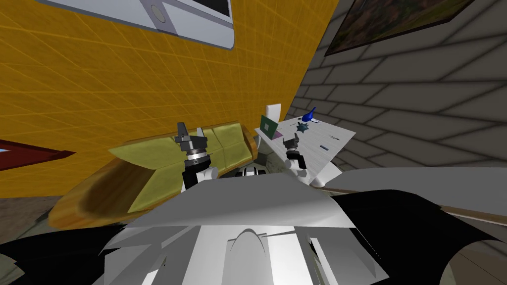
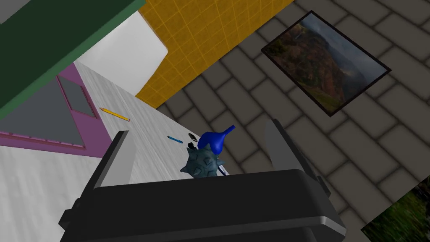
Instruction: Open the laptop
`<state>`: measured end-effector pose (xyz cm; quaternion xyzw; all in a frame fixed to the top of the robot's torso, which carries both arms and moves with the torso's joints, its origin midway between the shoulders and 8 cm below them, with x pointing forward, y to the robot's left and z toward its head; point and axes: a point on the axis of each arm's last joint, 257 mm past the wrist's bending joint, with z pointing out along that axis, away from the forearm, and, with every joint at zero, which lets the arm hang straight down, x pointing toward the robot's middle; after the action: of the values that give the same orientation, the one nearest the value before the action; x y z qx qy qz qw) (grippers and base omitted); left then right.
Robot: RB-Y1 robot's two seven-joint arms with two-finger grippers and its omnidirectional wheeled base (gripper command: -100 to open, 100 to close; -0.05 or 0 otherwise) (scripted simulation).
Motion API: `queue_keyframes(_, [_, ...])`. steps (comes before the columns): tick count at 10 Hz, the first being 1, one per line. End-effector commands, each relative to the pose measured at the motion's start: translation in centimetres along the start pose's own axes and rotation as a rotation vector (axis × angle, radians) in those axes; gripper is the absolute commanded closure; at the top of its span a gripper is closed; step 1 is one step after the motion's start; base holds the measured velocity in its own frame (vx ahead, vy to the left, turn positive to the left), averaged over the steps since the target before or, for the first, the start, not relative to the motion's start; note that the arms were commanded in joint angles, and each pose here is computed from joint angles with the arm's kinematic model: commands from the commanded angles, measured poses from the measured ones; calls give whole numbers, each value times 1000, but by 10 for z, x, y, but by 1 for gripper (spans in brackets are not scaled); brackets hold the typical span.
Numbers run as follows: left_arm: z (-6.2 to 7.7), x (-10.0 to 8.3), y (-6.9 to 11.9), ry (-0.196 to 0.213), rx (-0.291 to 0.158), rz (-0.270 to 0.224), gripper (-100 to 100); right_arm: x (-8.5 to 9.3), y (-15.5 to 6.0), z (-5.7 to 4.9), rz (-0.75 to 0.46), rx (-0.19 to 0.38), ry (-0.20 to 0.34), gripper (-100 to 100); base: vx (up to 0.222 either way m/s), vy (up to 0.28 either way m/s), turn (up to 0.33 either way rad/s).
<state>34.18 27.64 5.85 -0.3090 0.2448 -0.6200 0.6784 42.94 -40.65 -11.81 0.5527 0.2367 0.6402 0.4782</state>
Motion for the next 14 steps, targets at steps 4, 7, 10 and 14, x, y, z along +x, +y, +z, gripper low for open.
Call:
queue_keyframes(4, [0,0,0,0,0,0,0,-44,-17,12,207,48,-94,-100,3,7,154])
queue_keyframes(7, [0,0,0,0,0,0,0,-74,-28,21,344,75,-162,-100,-3,0,163])
queue_keyframes(10, [0,0,0,0,0,0,0,-88,-32,25,456,81,-199,-100,-8,-6,145])
queue_keyframes(14, [0,0,0,0,0,0,0,-111,-41,34,625,91,-259,-100,-15,-13,141])
